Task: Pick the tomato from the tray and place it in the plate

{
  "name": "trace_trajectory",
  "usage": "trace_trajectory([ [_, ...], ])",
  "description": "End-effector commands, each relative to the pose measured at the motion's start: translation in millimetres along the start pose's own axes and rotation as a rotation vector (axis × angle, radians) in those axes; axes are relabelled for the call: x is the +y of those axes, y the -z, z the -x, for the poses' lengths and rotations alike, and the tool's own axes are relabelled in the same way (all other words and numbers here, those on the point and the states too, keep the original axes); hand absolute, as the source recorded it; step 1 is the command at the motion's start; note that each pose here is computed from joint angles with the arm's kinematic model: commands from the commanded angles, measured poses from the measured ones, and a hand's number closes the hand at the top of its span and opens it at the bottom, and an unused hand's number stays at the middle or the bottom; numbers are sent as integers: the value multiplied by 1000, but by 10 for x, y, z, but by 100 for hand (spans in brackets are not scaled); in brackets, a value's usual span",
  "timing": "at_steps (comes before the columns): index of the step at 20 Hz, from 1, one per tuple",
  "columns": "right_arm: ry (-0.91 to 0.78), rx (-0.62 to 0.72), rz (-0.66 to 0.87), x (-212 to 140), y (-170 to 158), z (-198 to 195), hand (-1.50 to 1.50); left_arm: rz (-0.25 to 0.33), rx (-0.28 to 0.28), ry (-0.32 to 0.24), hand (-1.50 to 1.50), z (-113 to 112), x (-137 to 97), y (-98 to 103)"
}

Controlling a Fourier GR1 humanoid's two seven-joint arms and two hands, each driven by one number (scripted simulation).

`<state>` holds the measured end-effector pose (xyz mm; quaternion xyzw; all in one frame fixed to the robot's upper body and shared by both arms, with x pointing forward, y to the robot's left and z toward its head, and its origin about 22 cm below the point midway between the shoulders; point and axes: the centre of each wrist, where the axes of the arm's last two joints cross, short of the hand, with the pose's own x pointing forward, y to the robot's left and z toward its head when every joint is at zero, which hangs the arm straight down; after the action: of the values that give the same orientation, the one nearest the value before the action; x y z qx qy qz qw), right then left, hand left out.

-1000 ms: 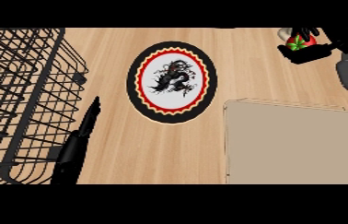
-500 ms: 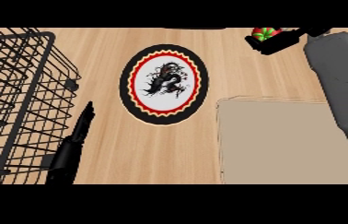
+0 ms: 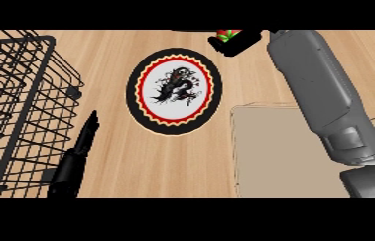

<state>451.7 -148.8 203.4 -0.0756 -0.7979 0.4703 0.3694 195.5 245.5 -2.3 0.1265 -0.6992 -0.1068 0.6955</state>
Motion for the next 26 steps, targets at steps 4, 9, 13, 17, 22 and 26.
trace_trajectory([
  [4, -3, 56, -165, 598, 291, -234, 150, -73, 21, 152, 0, 70, 658, 110],
  [9, -17, 82, -222, 1029, 480, -422, 150, -71, 28, 145, 0, 102, 671, 196],
  [13, 14, 113, -267, 1278, 369, -310, 150, -30, 7, 146, 0, 73, 522, 156],
  [17, 144, 275, -216, 1322, 265, -123, 150, -47, -28, 150, 0, 50, 604, 277],
  [22, 137, 342, -212, 1464, 174, 1, -150, -27, -23, 162, 0, 4, 548, 274],
  [26, 230, 288, -82, 1409, 217, -57, -150, -8, -23, 168, 0, 68, 469, 221],
])
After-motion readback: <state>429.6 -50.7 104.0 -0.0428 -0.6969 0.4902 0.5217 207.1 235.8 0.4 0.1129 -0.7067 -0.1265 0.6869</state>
